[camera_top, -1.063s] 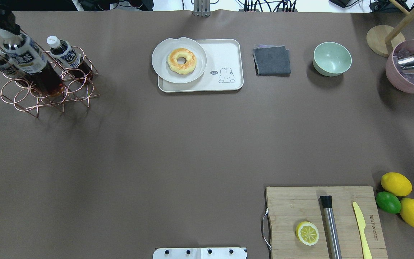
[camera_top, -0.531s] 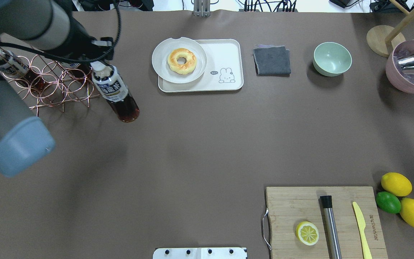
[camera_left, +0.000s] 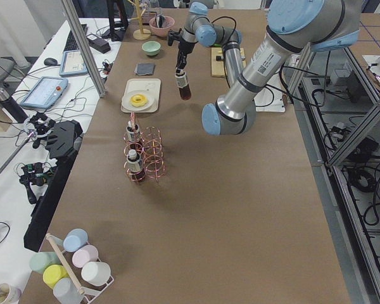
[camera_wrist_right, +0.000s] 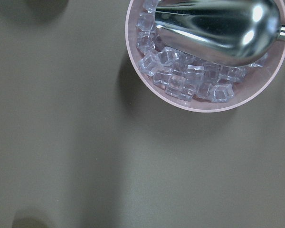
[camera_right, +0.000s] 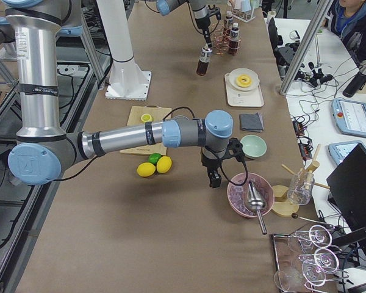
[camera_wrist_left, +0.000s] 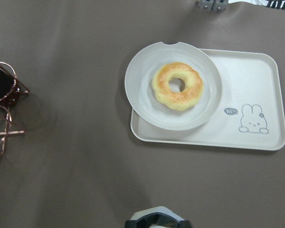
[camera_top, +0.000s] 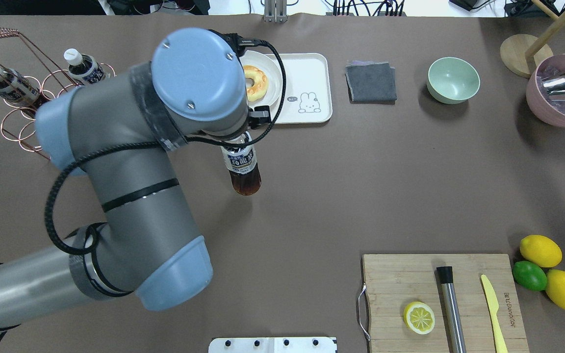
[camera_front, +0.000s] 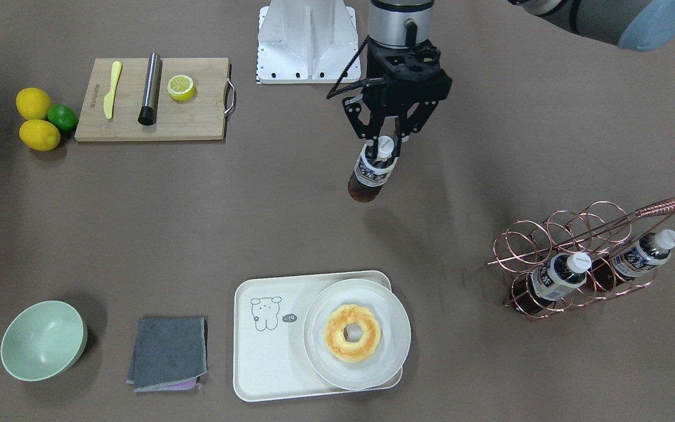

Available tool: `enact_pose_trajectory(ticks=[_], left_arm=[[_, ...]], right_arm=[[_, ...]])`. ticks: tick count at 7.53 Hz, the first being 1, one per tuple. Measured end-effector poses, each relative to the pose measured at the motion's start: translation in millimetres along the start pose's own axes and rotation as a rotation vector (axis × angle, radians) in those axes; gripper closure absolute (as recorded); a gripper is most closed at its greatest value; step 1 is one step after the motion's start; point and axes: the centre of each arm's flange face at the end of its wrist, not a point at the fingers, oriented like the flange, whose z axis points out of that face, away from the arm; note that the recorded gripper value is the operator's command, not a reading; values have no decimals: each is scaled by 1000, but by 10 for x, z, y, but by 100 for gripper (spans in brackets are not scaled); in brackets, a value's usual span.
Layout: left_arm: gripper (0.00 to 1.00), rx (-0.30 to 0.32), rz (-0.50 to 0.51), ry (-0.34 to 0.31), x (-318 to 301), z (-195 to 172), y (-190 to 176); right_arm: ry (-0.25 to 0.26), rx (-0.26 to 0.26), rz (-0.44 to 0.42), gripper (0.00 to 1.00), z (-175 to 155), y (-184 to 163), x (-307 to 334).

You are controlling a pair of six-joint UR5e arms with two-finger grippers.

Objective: Place tea on tray
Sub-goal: 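Carry the bottle toward the tray and lower it onto the table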

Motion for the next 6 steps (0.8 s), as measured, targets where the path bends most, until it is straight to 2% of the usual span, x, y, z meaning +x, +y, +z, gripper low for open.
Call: enact_pose_trajectory(ticks=[2,6], left_arm=[[100,13,7,-15,317,129,416],[100,17,8,-14,533,200,833]], right_arm=[[-2,0,1,0,2,7,-1],[1,2,-5,0,-9,-4,-8]])
